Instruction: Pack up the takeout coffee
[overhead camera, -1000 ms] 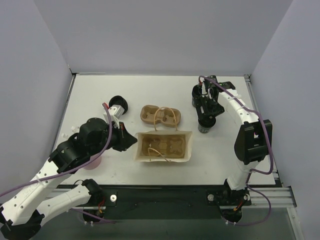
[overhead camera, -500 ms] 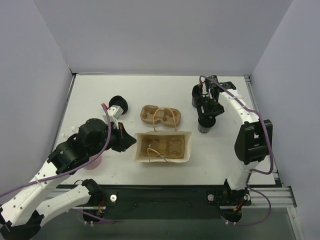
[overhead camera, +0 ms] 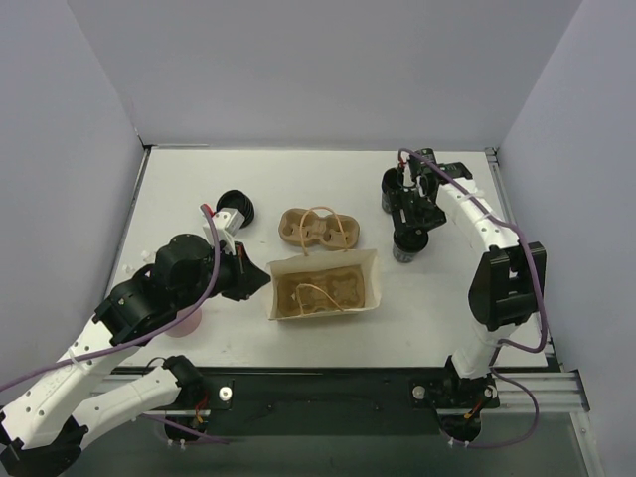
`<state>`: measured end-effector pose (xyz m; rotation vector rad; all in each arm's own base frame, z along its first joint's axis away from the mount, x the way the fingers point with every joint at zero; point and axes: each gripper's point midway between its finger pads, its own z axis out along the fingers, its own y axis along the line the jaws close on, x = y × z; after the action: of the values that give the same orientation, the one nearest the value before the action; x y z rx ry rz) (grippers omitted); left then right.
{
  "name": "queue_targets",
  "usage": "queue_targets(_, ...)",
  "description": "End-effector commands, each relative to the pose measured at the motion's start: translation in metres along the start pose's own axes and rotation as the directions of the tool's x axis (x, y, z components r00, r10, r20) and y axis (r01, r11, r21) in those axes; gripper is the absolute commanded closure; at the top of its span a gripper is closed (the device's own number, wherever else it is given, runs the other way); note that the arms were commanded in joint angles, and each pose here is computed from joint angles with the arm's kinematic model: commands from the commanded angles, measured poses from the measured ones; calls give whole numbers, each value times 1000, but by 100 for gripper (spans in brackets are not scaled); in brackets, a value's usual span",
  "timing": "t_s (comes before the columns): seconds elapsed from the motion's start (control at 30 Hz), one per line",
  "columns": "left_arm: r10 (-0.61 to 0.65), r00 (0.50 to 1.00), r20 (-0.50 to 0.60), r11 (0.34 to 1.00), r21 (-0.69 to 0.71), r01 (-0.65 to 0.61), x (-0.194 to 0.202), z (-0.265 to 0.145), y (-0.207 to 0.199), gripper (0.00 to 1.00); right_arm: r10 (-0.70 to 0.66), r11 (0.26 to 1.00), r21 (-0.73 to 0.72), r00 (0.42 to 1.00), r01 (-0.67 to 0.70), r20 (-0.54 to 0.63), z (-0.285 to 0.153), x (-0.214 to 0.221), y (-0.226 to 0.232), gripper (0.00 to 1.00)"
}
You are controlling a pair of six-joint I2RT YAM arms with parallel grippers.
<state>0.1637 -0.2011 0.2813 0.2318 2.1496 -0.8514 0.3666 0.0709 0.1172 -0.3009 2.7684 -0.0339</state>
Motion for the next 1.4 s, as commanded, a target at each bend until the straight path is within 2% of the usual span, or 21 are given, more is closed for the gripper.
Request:
queue_targets(0.0,5,998,67,1000,26,-6,-19,-9,-10,100,12,1000,11,998,-13,59,-40,-1,-5,53)
queue_targets(0.23,52,997,63,998,25,-53,-18,2,-7,100,4,1000,24,986,-8,167,-91,-14,-6,54)
queue_targets(0.37,94,985,145,995,20,-98,-37,5,-9,100,-21,1000,4,959,21,283,-141,-27,6,54)
queue_targets(0.43,133,973,190,990,25,-141,-47,5,-12,100,-37,999,-19,926,48,375,-176,-38,17,54)
queue_targets(0.6,190,960,204,980,23,-199,-51,11,-12,100,-85,983,-93,845,157,528,-245,-42,53,54)
queue_targets(0.73,205,956,211,977,19,-214,-55,15,-13,100,-72,931,-227,752,287,655,-306,-30,86,54)
queue_targets(0.9,188,964,188,980,23,-196,-58,21,-17,100,-61,868,-278,643,412,763,-356,-9,109,54)
queue_targets(1.07,165,979,116,986,-42,-161,-54,26,-7,100,-86,761,-328,588,560,805,-379,16,147,54)
queue_targets(1.13,145,985,95,988,-59,-140,-52,23,-5,100,-63,750,-343,577,565,814,-388,19,154,54)
queue_targets(1.27,112,988,109,994,-30,-109,-51,17,-9,100,-54,701,-365,557,613,829,-401,32,171,54)
queue_targets(1.37,115,984,136,993,8,-118,-50,17,-13,100,-100,688,-353,565,634,819,-388,40,177,54)
